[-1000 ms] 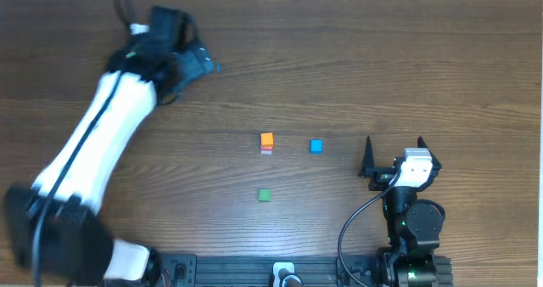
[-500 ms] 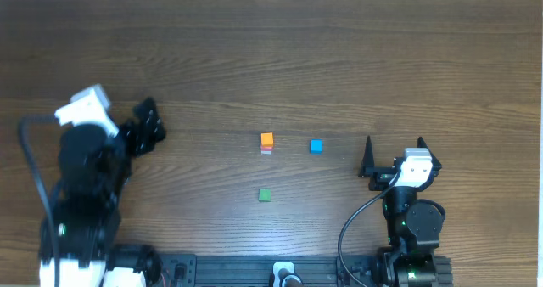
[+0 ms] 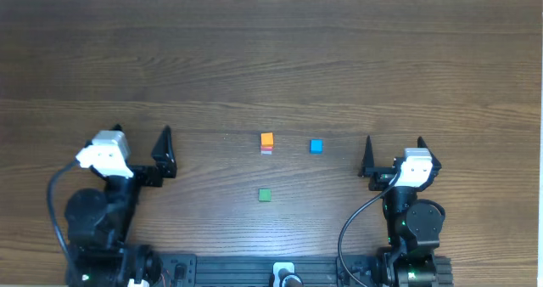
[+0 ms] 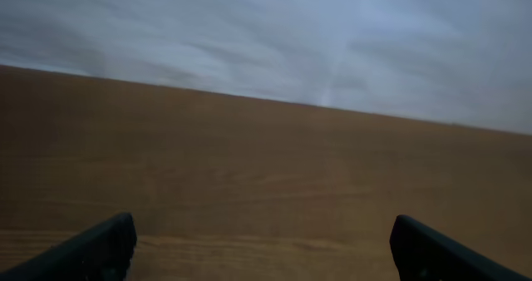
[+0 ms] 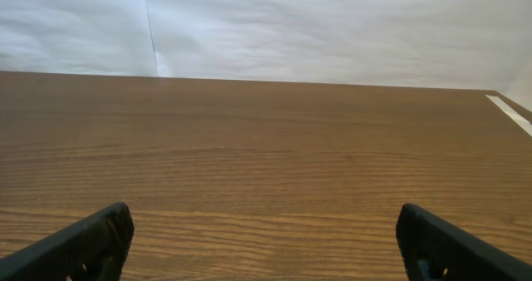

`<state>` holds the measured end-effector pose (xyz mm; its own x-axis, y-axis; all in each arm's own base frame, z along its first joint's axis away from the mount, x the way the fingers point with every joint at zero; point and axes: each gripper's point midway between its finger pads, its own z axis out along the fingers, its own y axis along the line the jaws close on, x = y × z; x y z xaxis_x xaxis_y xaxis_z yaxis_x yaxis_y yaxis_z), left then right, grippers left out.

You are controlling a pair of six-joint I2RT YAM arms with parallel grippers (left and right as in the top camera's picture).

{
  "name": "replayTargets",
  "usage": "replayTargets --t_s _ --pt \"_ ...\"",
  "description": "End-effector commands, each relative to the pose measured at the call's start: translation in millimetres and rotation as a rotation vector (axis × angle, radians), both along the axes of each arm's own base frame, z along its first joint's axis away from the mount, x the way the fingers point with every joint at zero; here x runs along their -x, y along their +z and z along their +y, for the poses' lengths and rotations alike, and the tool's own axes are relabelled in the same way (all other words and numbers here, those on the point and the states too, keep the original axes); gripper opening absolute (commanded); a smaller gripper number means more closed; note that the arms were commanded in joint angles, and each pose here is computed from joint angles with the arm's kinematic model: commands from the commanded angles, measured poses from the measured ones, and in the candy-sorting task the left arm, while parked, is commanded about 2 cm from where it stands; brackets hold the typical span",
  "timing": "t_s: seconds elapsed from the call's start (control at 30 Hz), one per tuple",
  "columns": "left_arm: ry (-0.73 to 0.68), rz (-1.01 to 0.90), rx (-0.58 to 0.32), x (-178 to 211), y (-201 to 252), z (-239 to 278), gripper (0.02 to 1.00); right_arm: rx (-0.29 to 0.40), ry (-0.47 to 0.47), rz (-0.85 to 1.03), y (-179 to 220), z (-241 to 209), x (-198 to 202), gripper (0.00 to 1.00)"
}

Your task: Stack Cubes

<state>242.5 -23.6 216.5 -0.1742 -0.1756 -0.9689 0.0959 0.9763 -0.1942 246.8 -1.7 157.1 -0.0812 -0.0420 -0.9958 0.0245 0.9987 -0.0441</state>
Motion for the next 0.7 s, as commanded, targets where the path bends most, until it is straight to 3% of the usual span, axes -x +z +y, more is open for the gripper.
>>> replayTargets --t_s 0.03,0.7 --pt "-0.089 -0.042 -0.056 4 -22 -13 0.991 0.003 0.014 0.001 -2 3 0 0.991" --pt "-0.107 -0.101 -0.058 1 -55 -16 0.998 0.003 0.014 0.001 -2 3 0 0.993"
